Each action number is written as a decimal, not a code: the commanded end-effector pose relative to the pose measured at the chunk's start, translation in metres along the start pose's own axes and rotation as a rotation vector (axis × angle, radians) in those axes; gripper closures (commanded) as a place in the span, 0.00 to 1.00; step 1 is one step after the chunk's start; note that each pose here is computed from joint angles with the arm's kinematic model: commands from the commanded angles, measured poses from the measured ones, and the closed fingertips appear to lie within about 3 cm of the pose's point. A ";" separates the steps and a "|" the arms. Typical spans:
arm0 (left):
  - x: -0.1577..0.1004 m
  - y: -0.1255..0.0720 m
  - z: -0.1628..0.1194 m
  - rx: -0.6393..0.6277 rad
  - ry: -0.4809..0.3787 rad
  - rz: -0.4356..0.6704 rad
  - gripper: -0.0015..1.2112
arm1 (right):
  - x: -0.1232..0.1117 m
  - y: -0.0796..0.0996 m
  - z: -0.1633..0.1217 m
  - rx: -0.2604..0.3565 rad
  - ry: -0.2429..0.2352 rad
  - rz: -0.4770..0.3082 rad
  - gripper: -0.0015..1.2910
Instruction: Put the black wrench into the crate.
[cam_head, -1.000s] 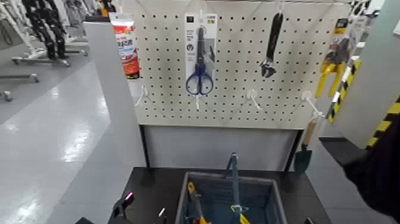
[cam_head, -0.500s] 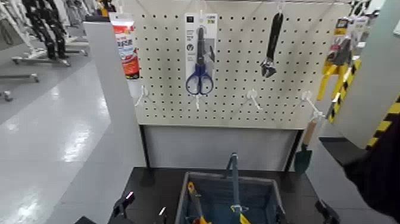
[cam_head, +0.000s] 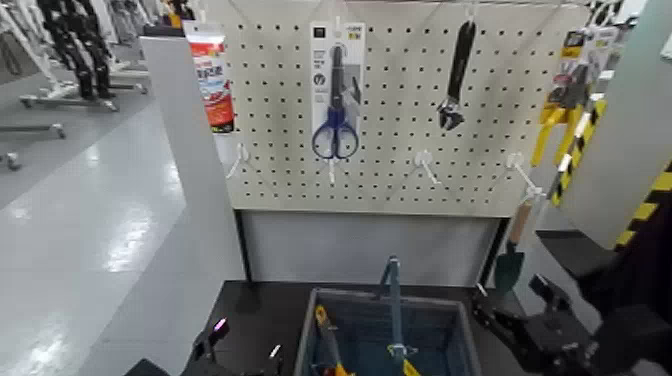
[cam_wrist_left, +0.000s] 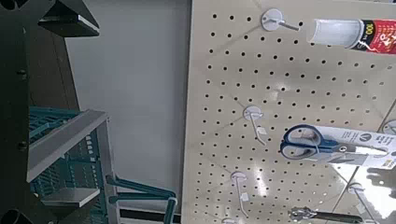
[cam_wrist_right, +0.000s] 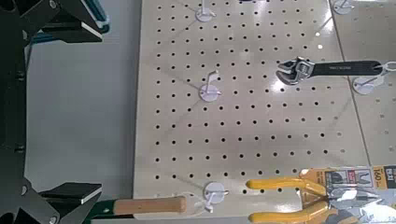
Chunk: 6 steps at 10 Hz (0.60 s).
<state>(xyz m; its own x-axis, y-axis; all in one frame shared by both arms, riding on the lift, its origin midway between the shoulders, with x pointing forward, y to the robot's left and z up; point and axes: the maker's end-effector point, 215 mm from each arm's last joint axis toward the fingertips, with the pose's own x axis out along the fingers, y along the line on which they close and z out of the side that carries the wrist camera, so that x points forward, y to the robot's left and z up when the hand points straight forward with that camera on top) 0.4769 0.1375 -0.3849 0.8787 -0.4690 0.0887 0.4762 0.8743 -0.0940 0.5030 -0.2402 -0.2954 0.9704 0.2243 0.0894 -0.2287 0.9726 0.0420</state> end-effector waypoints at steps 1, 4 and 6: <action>0.002 0.003 0.002 0.007 -0.005 -0.003 0.08 | 0.034 0.004 0.024 -0.015 -0.007 0.064 0.13; 0.004 0.004 0.002 0.005 -0.007 -0.005 0.08 | 0.062 0.002 0.068 -0.032 -0.071 0.096 0.14; 0.006 0.003 0.001 0.003 -0.006 -0.011 0.08 | 0.083 0.009 0.102 -0.043 -0.123 0.139 0.14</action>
<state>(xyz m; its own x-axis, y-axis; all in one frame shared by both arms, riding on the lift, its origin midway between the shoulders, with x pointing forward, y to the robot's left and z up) 0.4833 0.1378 -0.3835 0.8741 -0.4763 0.0952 0.4840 0.8705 -0.0895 0.5685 -0.2202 -0.1953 0.9155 0.3501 0.1983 -0.3534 0.9353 -0.0199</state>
